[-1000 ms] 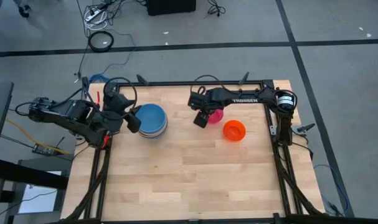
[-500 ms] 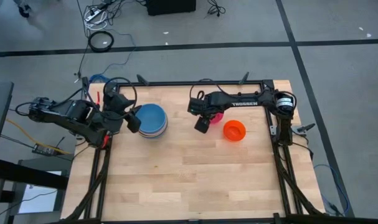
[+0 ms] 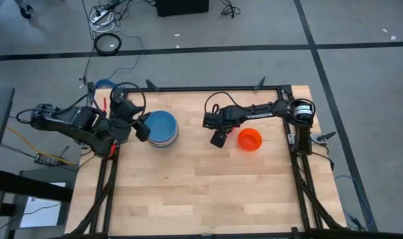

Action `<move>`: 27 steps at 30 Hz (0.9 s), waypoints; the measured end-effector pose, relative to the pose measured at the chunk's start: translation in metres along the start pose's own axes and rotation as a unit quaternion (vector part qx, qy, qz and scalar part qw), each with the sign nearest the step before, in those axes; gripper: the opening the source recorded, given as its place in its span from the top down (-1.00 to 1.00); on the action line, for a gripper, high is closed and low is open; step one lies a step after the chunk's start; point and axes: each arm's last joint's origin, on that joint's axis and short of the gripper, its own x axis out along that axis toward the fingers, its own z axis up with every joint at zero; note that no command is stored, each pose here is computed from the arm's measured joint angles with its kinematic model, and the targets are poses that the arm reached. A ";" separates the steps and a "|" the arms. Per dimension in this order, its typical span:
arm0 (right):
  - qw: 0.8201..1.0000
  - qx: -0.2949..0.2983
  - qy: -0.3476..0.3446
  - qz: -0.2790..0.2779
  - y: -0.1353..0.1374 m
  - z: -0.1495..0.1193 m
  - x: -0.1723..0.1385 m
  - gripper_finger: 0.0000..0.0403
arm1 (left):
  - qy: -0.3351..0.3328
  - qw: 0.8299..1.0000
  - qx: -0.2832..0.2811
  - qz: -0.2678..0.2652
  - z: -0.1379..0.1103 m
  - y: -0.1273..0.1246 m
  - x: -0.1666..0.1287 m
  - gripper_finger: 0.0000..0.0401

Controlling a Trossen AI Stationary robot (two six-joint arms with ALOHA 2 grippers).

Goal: Nest bowls inside each other
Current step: Stack the red bowl on top of the blue bowl

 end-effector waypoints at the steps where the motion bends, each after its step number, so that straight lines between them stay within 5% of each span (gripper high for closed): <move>1: 1.000 0.000 0.000 0.000 0.000 -0.001 0.003 0.06 | 0.000 1.000 0.000 0.000 0.000 0.000 0.000 0.24; 8: 1.000 0.002 0.001 -0.003 -0.004 -0.009 0.020 0.18 | 0.000 1.000 0.000 0.000 0.000 0.000 0.000 0.24; 16: 0.999 -0.031 -0.001 -0.013 -0.011 -0.009 0.026 0.94 | 0.000 1.000 0.001 0.000 0.000 0.000 0.000 0.24; 27: 0.994 -0.062 -0.087 -0.012 0.006 0.021 -0.015 1.00 | 0.000 1.000 0.001 0.000 0.000 0.000 0.000 0.24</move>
